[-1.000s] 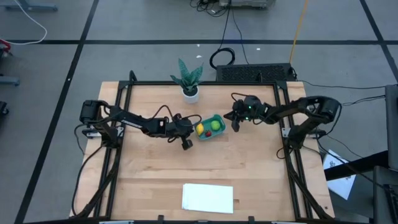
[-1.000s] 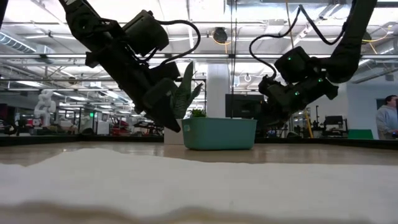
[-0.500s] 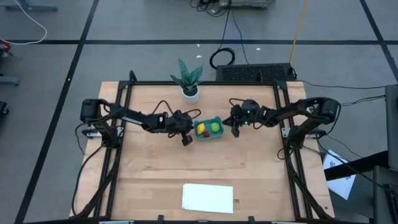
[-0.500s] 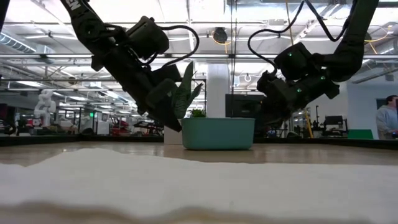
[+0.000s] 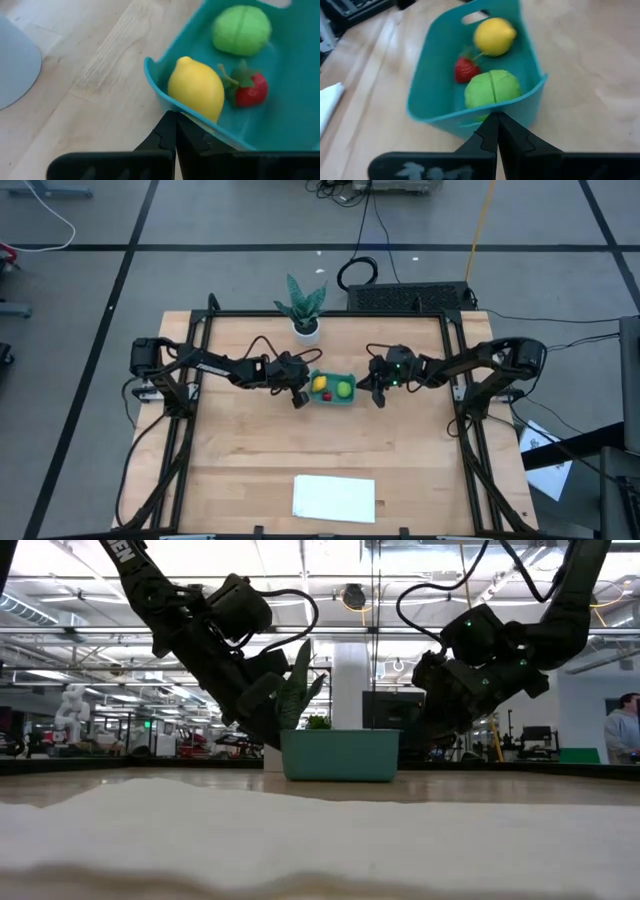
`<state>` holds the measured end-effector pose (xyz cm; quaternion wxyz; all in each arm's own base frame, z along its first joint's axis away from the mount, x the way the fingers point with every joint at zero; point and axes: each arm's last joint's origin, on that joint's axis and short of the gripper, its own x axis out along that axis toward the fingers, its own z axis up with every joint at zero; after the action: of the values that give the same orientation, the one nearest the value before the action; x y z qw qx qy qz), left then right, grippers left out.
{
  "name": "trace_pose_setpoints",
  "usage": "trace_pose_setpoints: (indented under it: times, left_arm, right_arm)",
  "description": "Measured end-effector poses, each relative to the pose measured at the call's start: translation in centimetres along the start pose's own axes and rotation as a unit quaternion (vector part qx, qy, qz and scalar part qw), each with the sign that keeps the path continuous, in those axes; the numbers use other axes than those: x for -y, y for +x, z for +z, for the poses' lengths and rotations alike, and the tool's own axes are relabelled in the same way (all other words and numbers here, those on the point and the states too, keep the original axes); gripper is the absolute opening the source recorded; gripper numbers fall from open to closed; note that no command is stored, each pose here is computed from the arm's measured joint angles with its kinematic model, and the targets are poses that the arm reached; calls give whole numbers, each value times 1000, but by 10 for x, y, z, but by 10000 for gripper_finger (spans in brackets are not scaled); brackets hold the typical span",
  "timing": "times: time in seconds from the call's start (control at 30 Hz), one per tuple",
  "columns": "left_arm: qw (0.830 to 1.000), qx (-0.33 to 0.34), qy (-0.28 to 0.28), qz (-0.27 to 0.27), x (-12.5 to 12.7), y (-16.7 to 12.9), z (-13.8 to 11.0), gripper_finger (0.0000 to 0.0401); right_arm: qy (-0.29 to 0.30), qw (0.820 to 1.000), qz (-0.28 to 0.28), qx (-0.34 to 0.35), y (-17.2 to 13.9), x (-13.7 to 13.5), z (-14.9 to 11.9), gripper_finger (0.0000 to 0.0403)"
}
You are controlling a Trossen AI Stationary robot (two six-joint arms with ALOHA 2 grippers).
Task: Pick and placing Produce into tupperware
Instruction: Adjust the green bin
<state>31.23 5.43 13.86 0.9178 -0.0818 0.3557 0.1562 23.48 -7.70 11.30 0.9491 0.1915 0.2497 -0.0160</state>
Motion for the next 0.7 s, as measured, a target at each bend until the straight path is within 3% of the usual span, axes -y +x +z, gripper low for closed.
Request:
trace_pose_setpoints:
  times: [0.7]
  left_arm:
    - [1000, -1, 6, -12, 14, -2, -3, 0]
  right_arm:
    - [-3, 1000, -15, 5, 1, -1, 2, 0]
